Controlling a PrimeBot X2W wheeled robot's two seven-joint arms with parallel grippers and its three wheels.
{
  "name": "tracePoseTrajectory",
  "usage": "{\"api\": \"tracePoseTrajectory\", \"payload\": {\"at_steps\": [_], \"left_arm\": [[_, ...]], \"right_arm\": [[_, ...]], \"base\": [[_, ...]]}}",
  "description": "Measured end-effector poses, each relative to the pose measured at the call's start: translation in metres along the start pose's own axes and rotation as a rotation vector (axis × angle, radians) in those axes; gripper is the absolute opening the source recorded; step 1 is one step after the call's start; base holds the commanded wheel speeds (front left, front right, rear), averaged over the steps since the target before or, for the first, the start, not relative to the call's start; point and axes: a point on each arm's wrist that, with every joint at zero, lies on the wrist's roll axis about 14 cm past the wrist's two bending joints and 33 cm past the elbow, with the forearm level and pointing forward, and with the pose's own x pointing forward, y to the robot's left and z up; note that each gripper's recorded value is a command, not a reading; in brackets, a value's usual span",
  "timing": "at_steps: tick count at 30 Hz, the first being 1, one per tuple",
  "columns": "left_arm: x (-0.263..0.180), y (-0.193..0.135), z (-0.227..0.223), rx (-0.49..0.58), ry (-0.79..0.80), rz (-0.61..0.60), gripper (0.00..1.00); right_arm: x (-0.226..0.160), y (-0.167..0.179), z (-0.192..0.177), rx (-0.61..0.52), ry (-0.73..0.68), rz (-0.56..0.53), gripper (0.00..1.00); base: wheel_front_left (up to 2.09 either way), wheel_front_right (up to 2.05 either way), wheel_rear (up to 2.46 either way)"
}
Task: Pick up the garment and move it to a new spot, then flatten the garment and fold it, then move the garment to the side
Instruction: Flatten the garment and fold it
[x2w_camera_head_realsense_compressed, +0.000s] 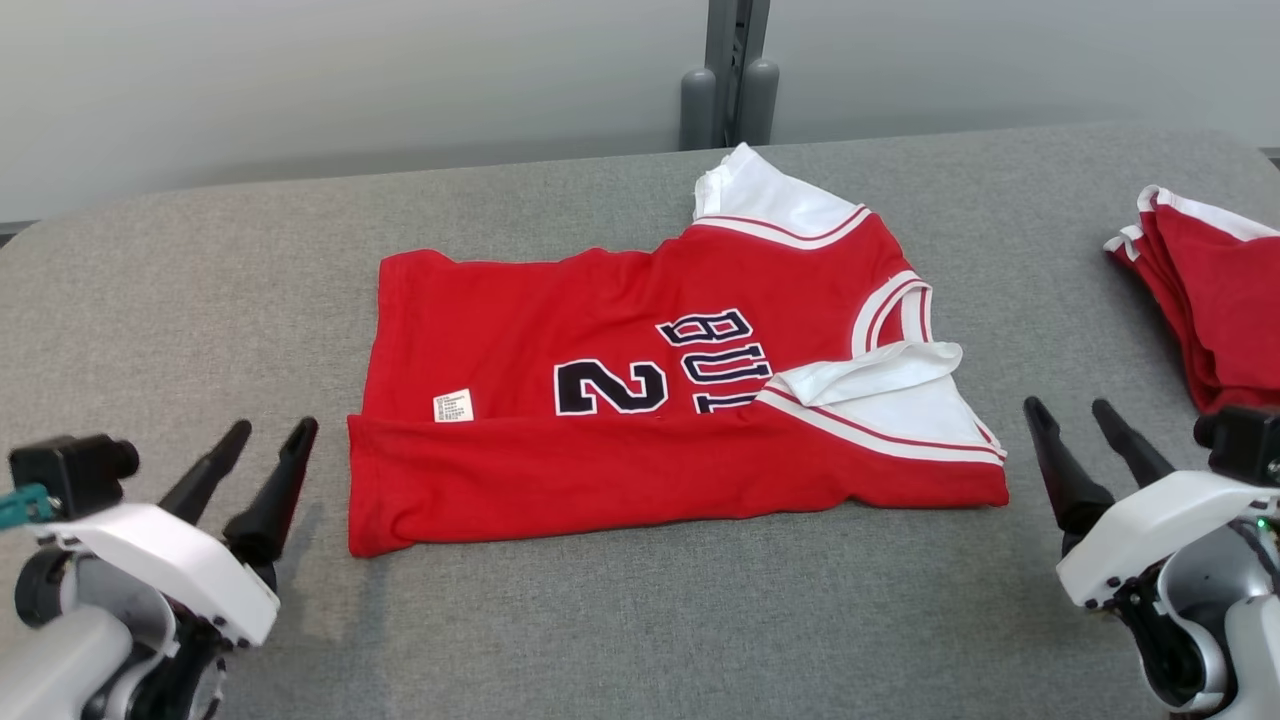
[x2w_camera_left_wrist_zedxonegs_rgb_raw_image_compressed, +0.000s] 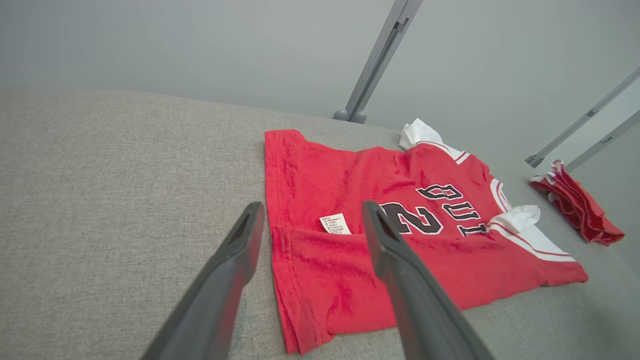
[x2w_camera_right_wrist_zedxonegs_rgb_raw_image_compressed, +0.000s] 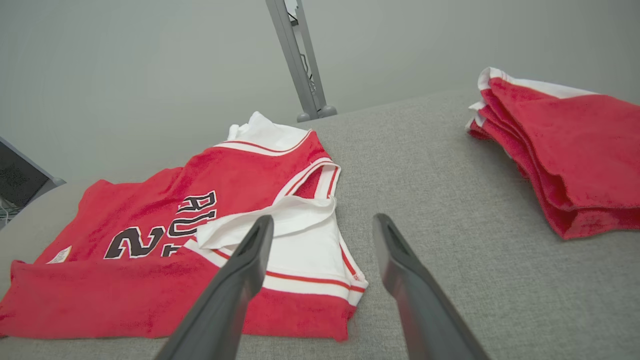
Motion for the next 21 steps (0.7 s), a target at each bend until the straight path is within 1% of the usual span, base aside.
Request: {"api": "tracePoseTrajectory", "payload": {"at_steps": [5, 7, 10, 13, 18, 21], "left_arm": [[-0.003, 0.0, -0.027, 0.03, 0.029, 0.043, 1.0], [-0.004, 0.0, -0.038, 0.026, 0.047, 0.053, 1.0], [-0.005, 0.002, -0.05, 0.049, 0.071, 0.065, 1.0], [-0.004, 0.005, -0.063, 0.038, 0.095, 0.083, 1.0], [-0.007, 0.02, -0.091, 0.05, 0.196, 0.139, 1.0], [-0.007, 0.02, -0.111, 0.038, 0.279, 0.139, 1.0]], "right_arm": [[0.003, -0.013, -0.033, 0.042, 0.092, -0.049, 1.0], [0.007, -0.016, -0.041, 0.062, 0.121, -0.065, 1.0], [0.01, -0.019, -0.053, 0.075, 0.165, -0.078, 1.0], [0.015, -0.019, -0.07, 0.106, 0.234, -0.085, 1.0], [0.023, -0.011, -0.089, 0.131, 0.312, -0.073, 1.0], [0.027, -0.007, -0.094, 0.135, 0.332, -0.064, 1.0]], "base": [[0.0, 0.0, 0.0], [0.0, 0.0, 0.0], [0.0, 0.0, 0.0], [0.0, 0.0, 0.0], [0.0, 0.0, 0.0], [0.0, 0.0, 0.0]]}}
